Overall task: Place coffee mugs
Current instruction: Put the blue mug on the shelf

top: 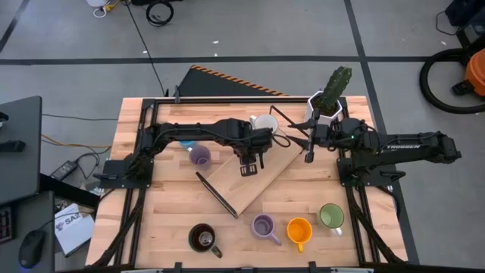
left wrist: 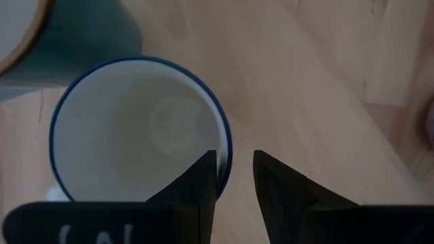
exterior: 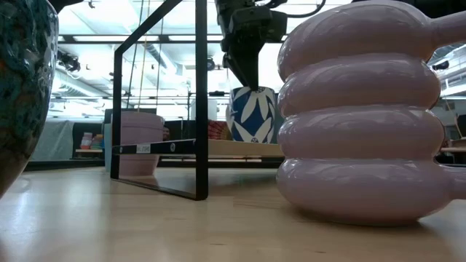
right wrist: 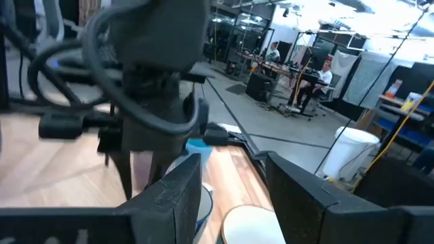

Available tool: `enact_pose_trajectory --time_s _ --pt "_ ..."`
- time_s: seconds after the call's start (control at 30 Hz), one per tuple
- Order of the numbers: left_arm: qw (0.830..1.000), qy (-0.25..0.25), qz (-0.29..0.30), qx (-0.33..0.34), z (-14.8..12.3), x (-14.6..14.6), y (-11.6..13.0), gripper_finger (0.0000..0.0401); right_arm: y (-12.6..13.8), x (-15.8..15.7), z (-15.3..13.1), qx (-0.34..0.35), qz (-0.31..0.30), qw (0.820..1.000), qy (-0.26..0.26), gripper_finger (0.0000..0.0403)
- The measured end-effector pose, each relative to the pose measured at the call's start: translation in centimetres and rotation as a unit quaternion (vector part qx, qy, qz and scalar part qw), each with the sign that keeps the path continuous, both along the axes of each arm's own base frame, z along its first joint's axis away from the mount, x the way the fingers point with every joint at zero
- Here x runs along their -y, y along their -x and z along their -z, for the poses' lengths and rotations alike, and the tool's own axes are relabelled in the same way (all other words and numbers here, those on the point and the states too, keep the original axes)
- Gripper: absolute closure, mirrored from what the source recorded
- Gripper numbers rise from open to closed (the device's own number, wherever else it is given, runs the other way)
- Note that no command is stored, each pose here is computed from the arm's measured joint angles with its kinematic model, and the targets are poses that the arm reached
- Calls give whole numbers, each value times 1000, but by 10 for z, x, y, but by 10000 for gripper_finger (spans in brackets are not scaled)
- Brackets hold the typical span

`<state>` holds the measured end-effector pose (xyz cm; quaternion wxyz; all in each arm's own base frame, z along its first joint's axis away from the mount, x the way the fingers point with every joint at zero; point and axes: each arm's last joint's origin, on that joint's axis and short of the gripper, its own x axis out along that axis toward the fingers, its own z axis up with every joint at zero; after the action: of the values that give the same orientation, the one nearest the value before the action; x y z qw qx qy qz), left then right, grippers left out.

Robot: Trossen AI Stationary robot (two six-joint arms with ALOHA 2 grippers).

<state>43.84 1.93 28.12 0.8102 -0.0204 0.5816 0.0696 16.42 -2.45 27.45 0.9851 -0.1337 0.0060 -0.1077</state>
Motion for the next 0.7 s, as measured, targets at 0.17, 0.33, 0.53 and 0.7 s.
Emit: enact_pose_trajectory --time_s 0.17,0.33,0.53,0.7 --pt "1000 2 1 1 0 7 0 299 -1 0 2 -2 0 1000 -29 234" --pt "1000 2 3 8 0 9 -2 298 -3 0 7 -25 1 999 -28 234" --pt "999 -17 16 21 -2 4 -4 298 -5 1 16 -56 1 998 1 234" --pt "999 -21 8 29 -2 -3 -5 298 -4 1 26 -75 0 997 21 234"
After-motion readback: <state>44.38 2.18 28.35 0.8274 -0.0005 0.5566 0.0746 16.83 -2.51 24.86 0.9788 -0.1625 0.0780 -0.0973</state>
